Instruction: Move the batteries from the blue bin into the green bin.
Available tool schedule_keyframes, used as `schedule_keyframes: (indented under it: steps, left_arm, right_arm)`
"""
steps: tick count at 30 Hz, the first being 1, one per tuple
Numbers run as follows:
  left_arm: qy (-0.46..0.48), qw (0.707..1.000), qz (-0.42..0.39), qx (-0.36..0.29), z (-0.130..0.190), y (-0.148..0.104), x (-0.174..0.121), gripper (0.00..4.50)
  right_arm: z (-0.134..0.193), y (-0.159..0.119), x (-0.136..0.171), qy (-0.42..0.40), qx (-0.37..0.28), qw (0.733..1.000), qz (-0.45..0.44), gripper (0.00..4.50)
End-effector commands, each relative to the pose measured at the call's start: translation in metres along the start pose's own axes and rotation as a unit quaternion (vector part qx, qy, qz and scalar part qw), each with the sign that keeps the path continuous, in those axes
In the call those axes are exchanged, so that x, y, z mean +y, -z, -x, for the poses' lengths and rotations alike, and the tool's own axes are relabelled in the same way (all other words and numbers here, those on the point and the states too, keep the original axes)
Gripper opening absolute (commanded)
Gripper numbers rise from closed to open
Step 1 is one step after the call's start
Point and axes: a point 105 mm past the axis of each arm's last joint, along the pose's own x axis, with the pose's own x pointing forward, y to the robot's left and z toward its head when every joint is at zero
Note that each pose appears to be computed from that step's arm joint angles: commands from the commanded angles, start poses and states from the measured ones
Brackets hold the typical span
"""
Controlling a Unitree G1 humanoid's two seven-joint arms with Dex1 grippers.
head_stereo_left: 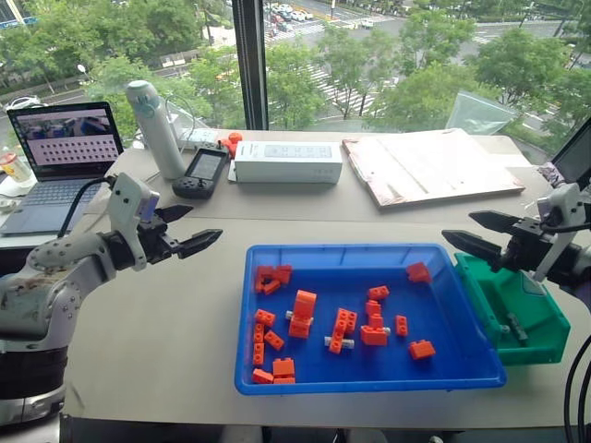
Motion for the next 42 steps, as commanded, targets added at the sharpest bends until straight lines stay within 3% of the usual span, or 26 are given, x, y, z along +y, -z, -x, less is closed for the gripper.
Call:
schedule_keyframes:
  steps: [1, 4, 8, 17, 24, 32, 38, 42]
  left_arm:
    - [0.046, 0.998, -0.026, -0.024, 0.001, -0.024, -0.014, 4.50]
    - [0.163, 0.986, -0.034, -0.016, -0.001, -0.038, -0.044, 4.50]
    - [0.264, 0.963, -0.052, 0.019, 0.005, -0.037, -0.073, 4.50]
    - [0.345, 0.932, -0.088, 0.059, 0.023, -0.030, -0.105, 4.50]
    - [0.356, 0.927, -0.092, 0.070, 0.031, -0.022, -0.116, 4.50]
    - [0.358, 0.925, -0.100, 0.079, 0.030, -0.020, -0.117, 4.50]
    - [0.360, 0.923, -0.093, 0.097, 0.027, -0.011, -0.115, 4.50]
    - [0.366, 0.921, -0.087, 0.100, 0.028, -0.013, -0.114, 4.50]
  right_arm:
    - [-0.002, -0.024, 0.008, -0.020, -0.004, 0.999, 0.049, 4.45]
    - [-0.013, -0.039, 0.041, -0.097, 0.046, 0.989, 0.097, 4.45]
    - [-0.019, -0.034, 0.070, -0.163, 0.121, 0.971, 0.129, 4.45]
    - [-0.032, 0.008, 0.122, -0.296, 0.236, 0.913, 0.154, 4.45]
    - [-0.027, 0.024, 0.149, -0.364, 0.261, 0.882, 0.150, 4.45]
    - [-0.023, 0.034, 0.166, -0.394, 0.264, 0.863, 0.177, 4.45]
    - [-0.031, 0.058, 0.177, -0.398, 0.269, 0.849, 0.221, 4.45]
    - [-0.036, 0.069, 0.177, -0.390, 0.275, 0.848, 0.232, 3.51]
